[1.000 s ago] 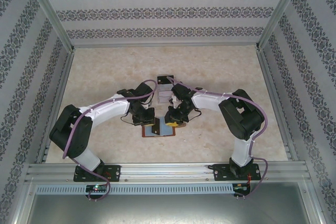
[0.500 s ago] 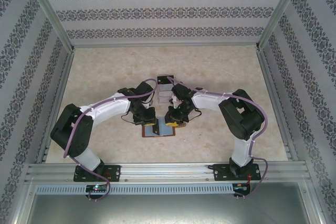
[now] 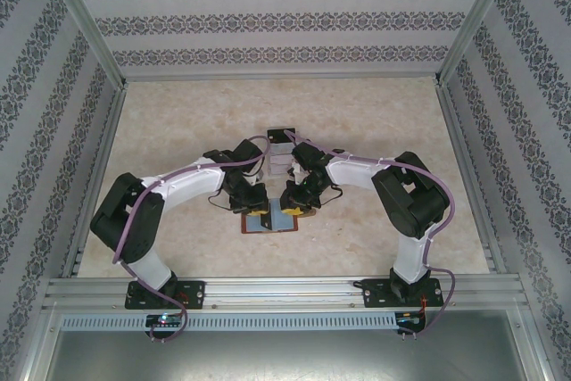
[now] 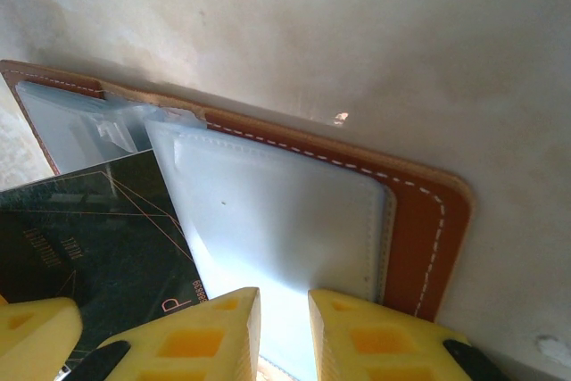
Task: Take the credit cards out of the card holder
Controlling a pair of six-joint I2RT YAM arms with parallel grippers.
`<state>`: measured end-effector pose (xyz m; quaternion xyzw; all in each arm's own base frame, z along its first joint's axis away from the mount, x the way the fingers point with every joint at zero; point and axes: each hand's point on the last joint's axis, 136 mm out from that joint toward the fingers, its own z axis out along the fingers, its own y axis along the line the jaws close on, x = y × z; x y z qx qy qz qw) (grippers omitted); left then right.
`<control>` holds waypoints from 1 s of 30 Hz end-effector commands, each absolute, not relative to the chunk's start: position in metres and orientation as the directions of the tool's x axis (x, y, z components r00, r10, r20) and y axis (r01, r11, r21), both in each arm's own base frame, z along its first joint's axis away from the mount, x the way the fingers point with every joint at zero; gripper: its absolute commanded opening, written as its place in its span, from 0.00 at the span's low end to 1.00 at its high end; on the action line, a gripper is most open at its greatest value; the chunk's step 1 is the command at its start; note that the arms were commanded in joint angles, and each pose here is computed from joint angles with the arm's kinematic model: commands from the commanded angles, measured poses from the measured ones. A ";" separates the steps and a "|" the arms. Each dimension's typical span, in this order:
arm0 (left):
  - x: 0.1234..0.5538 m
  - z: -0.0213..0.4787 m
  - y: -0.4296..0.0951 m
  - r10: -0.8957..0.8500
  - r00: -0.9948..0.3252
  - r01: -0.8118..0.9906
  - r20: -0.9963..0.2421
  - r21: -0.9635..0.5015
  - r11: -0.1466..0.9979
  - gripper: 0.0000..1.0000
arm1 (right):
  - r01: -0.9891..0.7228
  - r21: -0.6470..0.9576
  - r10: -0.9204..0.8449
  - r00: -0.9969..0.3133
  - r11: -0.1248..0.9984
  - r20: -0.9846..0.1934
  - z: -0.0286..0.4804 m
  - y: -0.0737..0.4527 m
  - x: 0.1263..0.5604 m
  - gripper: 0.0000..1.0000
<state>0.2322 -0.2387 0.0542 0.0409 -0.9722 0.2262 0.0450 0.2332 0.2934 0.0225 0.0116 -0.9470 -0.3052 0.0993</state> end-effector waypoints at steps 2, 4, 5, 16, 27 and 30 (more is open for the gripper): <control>0.235 0.052 -0.243 -0.060 -0.992 -0.105 0.114 -0.442 0.891 0.12 | 0.065 0.501 -0.047 -0.977 0.863 0.207 0.005 0.273 0.227 0.25; 0.235 0.053 -0.243 -0.058 -0.992 -0.101 0.109 -0.440 0.893 0.10 | 0.064 0.502 -0.047 -0.978 0.863 0.204 0.007 0.273 0.227 0.25; 0.235 0.053 -0.242 -0.056 -0.993 -0.098 0.108 -0.436 0.894 0.09 | 0.063 0.503 -0.045 -0.979 0.862 0.199 0.008 0.273 0.228 0.25; 0.244 0.081 -0.237 0.049 -0.999 0.046 -0.002 -0.424 0.905 0.00 | 0.058 0.520 0.027 -0.997 0.852 0.066 0.050 0.257 0.252 0.23; 0.281 0.128 -0.241 0.422 -0.863 0.498 -0.278 -0.328 0.803 0.00 | 0.081 0.514 0.077 -0.997 0.854 0.030 0.061 0.227 0.271 0.23; 0.295 0.139 -0.231 0.544 -0.785 0.609 -0.295 -0.211 0.764 0.00 | 0.084 0.513 0.083 -0.996 0.854 0.024 0.064 0.220 0.274 0.23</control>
